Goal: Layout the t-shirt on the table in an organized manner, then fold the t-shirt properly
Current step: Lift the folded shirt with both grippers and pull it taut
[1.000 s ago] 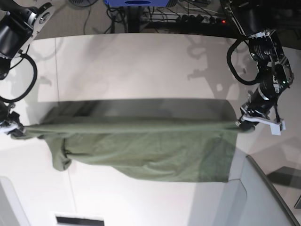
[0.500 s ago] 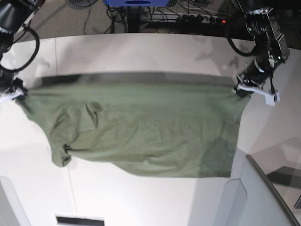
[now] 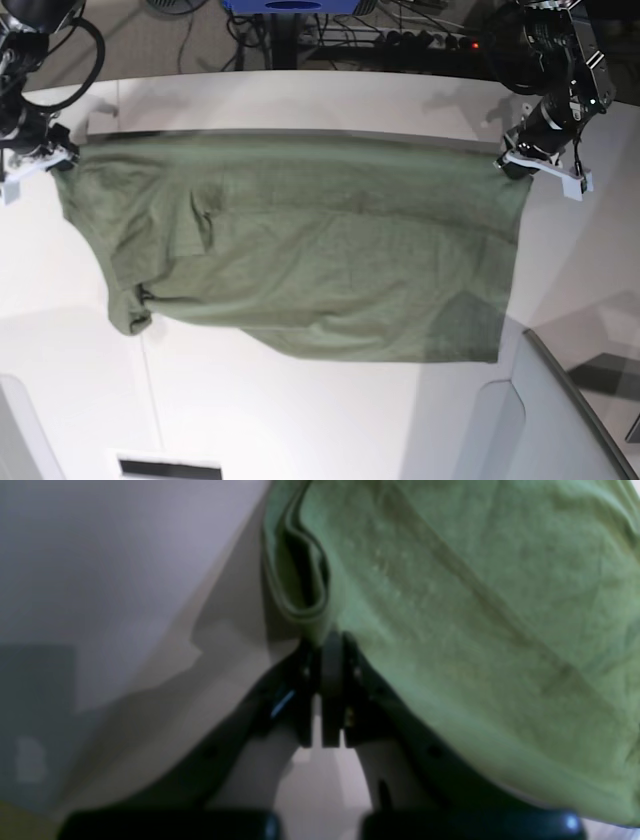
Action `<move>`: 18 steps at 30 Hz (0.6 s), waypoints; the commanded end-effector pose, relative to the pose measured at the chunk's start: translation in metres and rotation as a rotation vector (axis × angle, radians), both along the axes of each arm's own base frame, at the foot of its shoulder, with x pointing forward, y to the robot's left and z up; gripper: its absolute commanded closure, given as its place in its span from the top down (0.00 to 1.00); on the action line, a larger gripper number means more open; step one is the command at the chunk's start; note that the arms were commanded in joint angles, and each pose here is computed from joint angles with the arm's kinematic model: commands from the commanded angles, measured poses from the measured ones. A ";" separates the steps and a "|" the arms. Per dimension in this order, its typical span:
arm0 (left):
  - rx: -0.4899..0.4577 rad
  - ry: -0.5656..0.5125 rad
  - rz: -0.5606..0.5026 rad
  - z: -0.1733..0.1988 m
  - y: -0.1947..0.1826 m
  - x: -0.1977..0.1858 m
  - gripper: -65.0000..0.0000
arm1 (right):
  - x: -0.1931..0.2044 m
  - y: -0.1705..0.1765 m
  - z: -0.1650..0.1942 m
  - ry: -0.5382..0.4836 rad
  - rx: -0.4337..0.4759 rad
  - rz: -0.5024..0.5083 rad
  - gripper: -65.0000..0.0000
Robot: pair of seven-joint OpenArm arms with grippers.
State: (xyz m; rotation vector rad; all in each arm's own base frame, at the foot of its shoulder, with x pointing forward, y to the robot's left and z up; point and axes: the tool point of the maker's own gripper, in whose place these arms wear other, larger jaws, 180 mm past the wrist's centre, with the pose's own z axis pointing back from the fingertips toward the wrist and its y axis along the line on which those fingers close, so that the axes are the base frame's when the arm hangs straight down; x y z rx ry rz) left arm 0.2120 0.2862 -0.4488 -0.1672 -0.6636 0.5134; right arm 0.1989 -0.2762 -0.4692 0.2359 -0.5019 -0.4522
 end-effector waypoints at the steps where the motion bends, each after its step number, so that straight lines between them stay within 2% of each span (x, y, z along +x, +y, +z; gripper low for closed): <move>1: 0.016 -0.029 0.003 0.008 0.006 0.004 0.00 | 0.000 -0.008 0.007 -0.020 -0.028 0.004 0.00; 10: 0.084 0.054 -0.022 -0.005 0.011 -0.022 0.00 | -0.025 -0.009 -0.003 0.026 -0.031 0.000 0.00; 18: 0.128 0.043 0.002 -0.010 0.020 -0.044 0.00 | -0.038 0.000 -0.011 0.043 -0.011 -0.009 0.00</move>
